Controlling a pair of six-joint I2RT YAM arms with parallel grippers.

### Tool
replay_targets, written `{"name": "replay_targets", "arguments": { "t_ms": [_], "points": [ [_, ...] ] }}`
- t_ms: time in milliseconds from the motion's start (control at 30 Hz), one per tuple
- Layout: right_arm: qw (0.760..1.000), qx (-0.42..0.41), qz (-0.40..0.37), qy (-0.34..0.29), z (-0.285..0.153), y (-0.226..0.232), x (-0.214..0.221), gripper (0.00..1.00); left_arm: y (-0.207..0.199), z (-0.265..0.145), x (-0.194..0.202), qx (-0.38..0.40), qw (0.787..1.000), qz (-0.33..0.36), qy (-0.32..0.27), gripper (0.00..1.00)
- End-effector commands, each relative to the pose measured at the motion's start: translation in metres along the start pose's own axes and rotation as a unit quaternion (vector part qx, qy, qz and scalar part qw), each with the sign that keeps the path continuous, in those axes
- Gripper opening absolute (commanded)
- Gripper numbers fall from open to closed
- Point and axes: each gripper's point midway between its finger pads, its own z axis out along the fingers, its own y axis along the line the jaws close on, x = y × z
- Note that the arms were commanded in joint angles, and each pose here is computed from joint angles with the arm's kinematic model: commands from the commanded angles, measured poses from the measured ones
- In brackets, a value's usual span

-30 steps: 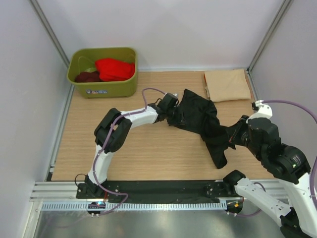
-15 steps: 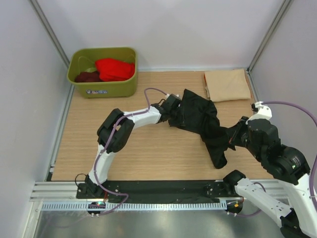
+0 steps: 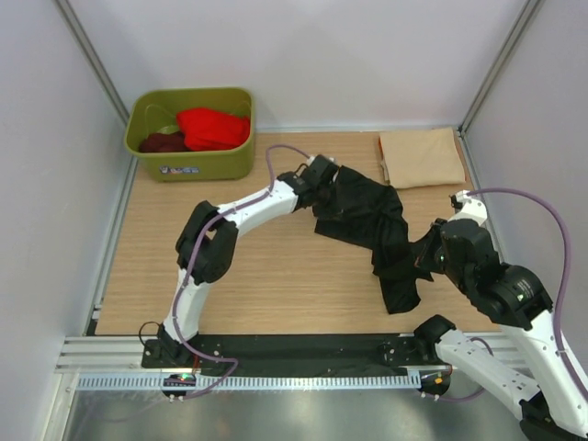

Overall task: Fold and stack the t-shirts
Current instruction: Flatten the tshirt out

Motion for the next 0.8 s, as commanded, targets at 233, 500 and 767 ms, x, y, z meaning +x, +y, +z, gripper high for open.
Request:
{"name": "replay_targets", "arguments": {
  "t_ms": [233,500,767],
  "points": [
    [0.998,-0.032,0.040,-0.047,0.002,0.026,-0.033,0.01,-0.018,-0.127,-0.046,0.032,0.998,0.019,-0.059,0.00],
    [0.992,0.052,0.024,-0.115,0.044,0.024,-0.070,0.01,0.004,-0.214,-0.129,0.047,0.983,-0.048,-0.172,0.00],
    [0.973,0.063,0.033,-0.221,0.068,0.081,-0.243,0.01,0.002,-0.423,-0.262,0.144,0.899,-0.075,-0.408,0.00]
  ]
}}
